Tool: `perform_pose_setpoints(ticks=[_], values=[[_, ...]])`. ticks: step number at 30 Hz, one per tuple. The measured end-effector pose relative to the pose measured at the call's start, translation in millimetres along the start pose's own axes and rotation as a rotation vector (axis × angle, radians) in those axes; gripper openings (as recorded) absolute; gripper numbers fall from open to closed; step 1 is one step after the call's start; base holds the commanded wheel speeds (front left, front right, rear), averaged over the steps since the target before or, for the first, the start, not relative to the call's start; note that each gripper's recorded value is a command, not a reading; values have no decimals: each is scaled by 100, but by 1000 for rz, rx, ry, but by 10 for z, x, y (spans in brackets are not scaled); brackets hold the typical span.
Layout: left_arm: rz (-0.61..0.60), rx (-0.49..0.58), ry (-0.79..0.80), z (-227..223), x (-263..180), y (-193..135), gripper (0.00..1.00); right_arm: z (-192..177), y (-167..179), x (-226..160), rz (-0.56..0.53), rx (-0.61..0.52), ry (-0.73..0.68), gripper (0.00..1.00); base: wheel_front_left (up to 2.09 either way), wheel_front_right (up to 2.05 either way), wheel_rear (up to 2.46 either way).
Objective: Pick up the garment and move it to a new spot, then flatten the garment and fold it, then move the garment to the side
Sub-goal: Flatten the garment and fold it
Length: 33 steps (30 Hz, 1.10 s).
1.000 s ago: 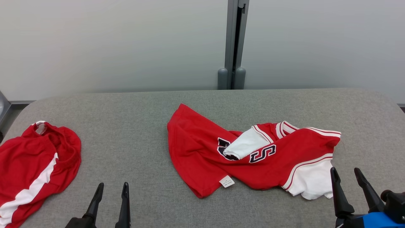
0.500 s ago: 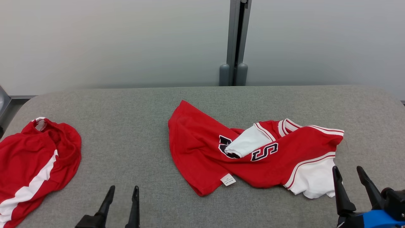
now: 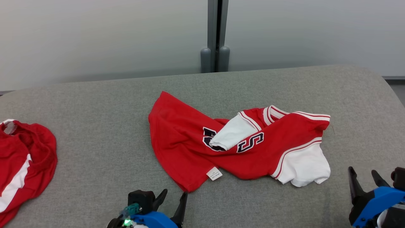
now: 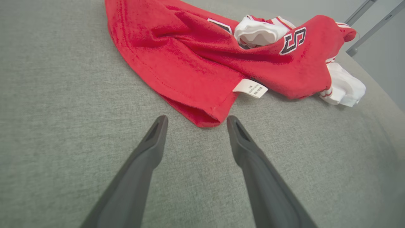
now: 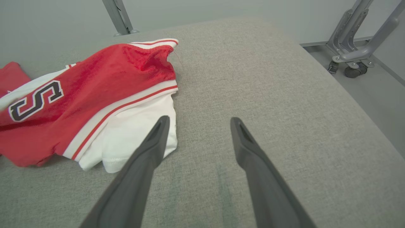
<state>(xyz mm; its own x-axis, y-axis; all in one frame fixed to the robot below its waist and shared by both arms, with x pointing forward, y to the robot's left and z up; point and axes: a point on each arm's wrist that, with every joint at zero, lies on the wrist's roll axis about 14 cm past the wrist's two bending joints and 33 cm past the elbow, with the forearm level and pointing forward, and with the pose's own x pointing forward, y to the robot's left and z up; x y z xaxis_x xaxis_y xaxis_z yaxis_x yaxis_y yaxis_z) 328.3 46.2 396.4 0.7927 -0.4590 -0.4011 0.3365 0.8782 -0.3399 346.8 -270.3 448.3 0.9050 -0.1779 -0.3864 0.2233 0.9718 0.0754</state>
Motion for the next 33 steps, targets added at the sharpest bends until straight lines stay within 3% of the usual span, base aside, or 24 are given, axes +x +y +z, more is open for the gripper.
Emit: perform_pose_setpoints(ticks=[4, 11, 30, 31, 32, 33], values=[[15, -24, 97, -120, 142, 9, 100, -91, -5, 102, -4, 36, 47, 100, 0, 0, 0], [23, -124, 132, -133, 380, 23, 100, -213, 98, 319, 14, 65, 86, 100, 0, 0, 0], [81, -92, 365, -454, 598, 8, 100, -728, 452, 635, 85, 78, 263, 100, 0, 0, 0], [80, -87, 374, -464, 602, 8, 93, -740, 476, 655, 92, 69, 271, 100, 0, 0, 0], [81, -83, 382, -472, 605, 12, 65, -766, 508, 668, 100, 53, 284, 100, 0, 0, 0], [81, -80, 390, -479, 606, 18, 44, -794, 528, 676, 105, 43, 298, 95, 0, 0, 0]])
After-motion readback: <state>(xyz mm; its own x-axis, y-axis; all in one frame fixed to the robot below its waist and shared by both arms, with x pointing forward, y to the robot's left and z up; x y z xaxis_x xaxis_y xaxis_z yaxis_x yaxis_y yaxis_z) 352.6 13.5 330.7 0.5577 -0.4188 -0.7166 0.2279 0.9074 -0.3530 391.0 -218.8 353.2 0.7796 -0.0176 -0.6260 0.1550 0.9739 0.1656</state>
